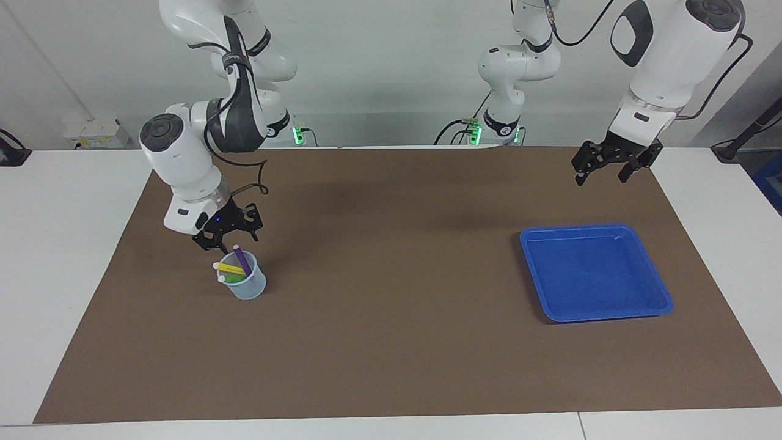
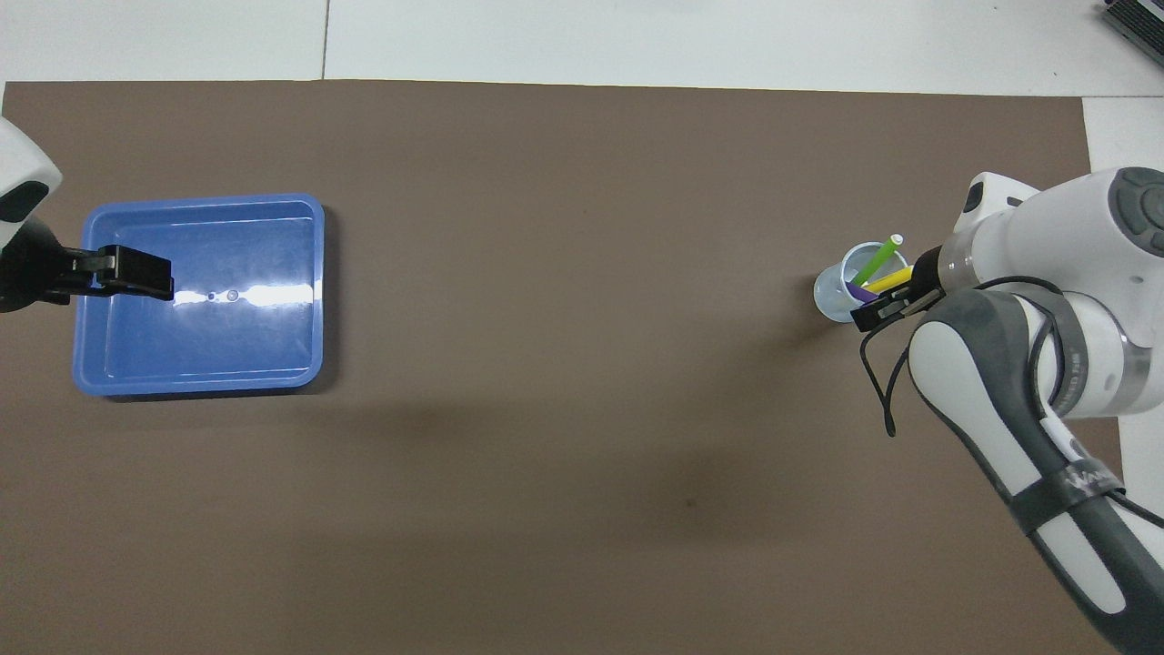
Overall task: Right arm passes pens to left for tray arrangement
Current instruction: 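Reach the right gripper down into the white cup toward the pens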
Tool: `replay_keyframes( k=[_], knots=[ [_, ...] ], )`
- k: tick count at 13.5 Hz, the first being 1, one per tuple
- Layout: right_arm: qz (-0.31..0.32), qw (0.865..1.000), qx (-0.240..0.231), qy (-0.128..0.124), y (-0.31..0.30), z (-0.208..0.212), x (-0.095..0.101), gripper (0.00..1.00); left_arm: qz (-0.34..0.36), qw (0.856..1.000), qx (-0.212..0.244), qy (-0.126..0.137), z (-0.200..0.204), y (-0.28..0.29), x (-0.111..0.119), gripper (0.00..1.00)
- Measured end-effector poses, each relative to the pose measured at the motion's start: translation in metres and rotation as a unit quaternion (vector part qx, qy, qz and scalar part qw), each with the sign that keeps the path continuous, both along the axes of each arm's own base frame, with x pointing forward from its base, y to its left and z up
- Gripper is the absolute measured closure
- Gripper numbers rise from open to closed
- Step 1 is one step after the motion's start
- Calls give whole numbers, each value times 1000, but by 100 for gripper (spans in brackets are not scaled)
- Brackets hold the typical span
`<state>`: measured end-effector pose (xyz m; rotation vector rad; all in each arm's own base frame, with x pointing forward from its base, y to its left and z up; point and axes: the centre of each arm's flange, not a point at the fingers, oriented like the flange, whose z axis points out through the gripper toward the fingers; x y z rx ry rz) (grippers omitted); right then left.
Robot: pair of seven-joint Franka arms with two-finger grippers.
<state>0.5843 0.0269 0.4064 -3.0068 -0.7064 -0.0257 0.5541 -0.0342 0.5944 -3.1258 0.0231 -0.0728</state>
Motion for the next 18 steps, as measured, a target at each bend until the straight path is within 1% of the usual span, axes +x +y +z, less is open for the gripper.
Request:
replay_keyframes(
  k=[2, 5, 6, 11, 12, 13, 14, 18],
  knots=[
    [17, 1000, -6, 2, -1, -2, -1, 27, 2, 1000, 0, -2, 0, 2, 1, 0],
    [25, 1000, -16, -2, -2, -5, -2, 30, 1, 1000, 0, -4, 1, 2, 1, 0],
    [25, 1000, -17, -2, -2, -5, -2, 33, 2, 1000, 0, -5, 1, 2, 1, 0],
    [21, 1000, -18, 0, -7, -8, -3, 39, 8, 1000, 0, -9, 5, 8, 0, 0],
    [21, 1000, -18, 0, -7, -8, -3, 43, 6, 1000, 0, -8, 5, 6, 0, 0],
    [21, 1000, -18, 0, -7, -8, -3, 44, 4, 1000, 0, -8, 4, 4, -1, 0],
    [21, 1000, -18, 0, -7, -8, -3, 48, 3, 1000, 0, -8, 4, 3, -1, 0],
    [21, 1000, -18, 0, -7, -8, -3, 51, 4, 1000, 0, -7, 4, 4, -1, 0]
  ],
)
